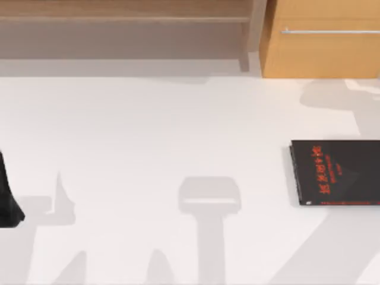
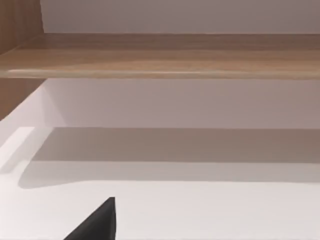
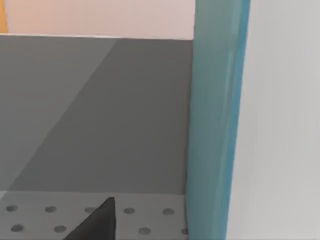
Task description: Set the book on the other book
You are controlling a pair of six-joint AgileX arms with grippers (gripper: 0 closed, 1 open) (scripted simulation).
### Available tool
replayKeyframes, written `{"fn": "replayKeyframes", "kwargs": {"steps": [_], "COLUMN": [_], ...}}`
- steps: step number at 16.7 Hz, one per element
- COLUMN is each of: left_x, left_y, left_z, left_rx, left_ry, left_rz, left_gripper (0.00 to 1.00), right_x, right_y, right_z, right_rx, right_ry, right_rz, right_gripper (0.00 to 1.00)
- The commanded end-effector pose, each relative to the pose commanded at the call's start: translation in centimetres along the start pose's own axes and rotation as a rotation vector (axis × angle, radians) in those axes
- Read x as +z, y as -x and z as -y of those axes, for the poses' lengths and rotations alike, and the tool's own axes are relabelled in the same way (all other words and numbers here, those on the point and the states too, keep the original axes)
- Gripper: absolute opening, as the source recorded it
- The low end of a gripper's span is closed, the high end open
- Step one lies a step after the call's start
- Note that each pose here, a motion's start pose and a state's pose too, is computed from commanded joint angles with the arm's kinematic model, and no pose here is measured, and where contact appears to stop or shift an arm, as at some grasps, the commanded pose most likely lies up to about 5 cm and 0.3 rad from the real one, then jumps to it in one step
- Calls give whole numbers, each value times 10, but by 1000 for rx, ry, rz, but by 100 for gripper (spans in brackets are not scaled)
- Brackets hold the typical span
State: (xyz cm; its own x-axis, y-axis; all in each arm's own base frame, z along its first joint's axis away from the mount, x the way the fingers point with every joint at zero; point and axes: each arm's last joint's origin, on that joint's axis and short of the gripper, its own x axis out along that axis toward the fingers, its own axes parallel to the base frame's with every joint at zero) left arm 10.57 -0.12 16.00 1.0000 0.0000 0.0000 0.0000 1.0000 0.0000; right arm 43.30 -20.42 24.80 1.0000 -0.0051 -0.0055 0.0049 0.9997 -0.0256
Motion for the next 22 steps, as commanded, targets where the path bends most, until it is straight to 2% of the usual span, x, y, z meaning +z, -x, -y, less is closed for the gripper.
{"fn": "replayKeyframes", "kwargs": {"steps": [22], "left_x": [0], "left_y": [0], "left_z": [0], "left_rx": [0], "left_ry": [0], "left_rz": [0], "left_gripper": [100], "right_x": [1], "right_y": [-23], "right_z": [1], "right_rx": [0], "right_ry": [1], "right_rz": [4], "right_gripper": [100]}}
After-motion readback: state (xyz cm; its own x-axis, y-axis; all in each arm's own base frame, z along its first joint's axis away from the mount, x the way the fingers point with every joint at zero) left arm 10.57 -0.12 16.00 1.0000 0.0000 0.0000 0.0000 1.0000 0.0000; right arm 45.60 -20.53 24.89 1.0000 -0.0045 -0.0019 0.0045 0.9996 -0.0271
